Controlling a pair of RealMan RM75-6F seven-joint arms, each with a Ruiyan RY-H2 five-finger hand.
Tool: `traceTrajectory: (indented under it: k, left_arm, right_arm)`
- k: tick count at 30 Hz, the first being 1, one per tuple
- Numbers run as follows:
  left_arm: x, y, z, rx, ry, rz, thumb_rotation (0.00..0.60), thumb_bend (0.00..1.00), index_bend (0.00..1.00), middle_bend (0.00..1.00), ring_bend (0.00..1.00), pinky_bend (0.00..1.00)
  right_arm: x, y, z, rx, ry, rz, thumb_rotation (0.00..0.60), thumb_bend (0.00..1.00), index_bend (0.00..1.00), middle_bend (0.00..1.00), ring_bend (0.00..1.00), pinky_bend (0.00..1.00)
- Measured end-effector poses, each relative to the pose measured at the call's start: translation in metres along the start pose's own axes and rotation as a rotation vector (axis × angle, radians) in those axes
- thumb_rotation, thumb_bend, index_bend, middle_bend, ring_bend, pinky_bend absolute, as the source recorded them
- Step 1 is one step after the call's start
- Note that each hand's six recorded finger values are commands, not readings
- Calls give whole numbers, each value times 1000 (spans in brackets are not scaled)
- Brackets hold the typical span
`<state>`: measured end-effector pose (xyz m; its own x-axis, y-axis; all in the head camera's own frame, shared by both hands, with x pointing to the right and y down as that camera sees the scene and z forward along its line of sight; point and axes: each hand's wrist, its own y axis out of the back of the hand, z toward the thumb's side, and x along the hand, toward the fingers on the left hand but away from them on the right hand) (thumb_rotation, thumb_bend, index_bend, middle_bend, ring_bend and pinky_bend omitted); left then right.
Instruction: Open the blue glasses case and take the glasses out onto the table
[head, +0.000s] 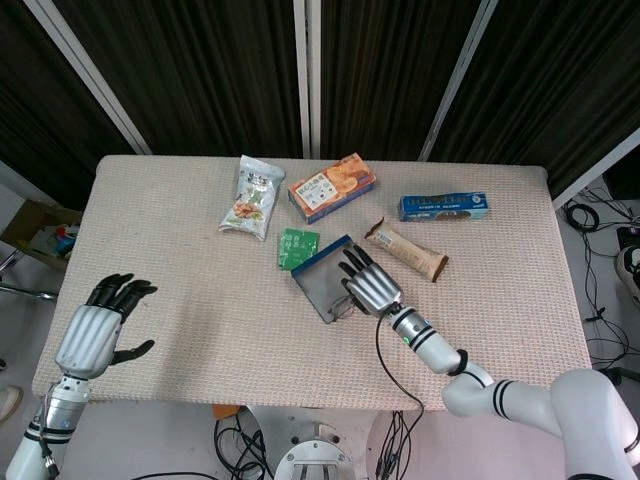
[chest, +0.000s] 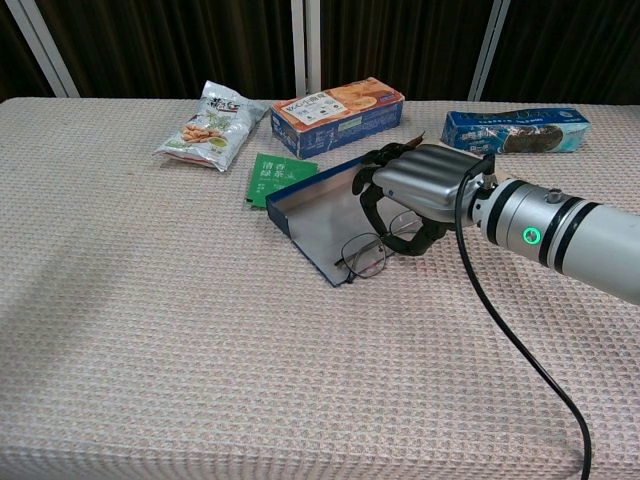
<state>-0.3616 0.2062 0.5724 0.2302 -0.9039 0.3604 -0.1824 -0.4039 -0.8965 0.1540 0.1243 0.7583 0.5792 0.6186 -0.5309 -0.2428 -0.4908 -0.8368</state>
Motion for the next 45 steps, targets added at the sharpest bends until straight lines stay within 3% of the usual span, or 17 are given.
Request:
traceTrajectory:
  k: [11, 17, 23, 27, 32, 41, 43, 45]
  left_arm:
    - [-2, 0, -2, -2, 6, 4, 600, 46, 233, 216, 131, 138]
    - [-2, 2, -2, 5, 3, 5, 600, 46, 233, 216, 131, 138]
    - [-2, 4, 2, 11, -5, 6, 600, 46, 233, 216, 131, 138]
    - [-4, 5, 4, 11, -7, 11, 600, 45, 232, 215, 132, 138]
    - [-8, 5, 2, 9, 3, 12, 600, 46, 232, 216, 131, 138]
    - [-9, 1, -1, 2, 8, 7, 600, 46, 231, 216, 131, 138]
    - [-9, 0, -2, 2, 7, 4, 600, 46, 231, 216, 131, 138]
    - [-8, 1, -2, 1, 5, 5, 600, 46, 231, 216, 131, 138]
  right_arm:
    - [0, 3, -2, -6, -3, -14, 600, 463, 685, 260, 0, 0]
    - [11, 23, -3, -18, 27, -60, 600, 477, 684, 261, 0, 0]
    - [27, 53, 13, -48, 117, -92, 600, 477, 682, 263, 0, 0]
    - [33, 63, 40, -87, 206, -69, 600, 477, 681, 262, 0, 0]
    - [32, 56, 76, -130, 300, 8, 600, 477, 679, 262, 0, 0]
    - [18, 33, 125, -230, 350, 22, 600, 458, 641, 249, 0, 0]
    - [13, 27, 129, -225, 349, 27, 600, 445, 580, 245, 0, 0]
    - [11, 22, 132, -207, 348, 30, 600, 405, 427, 219, 0, 0]
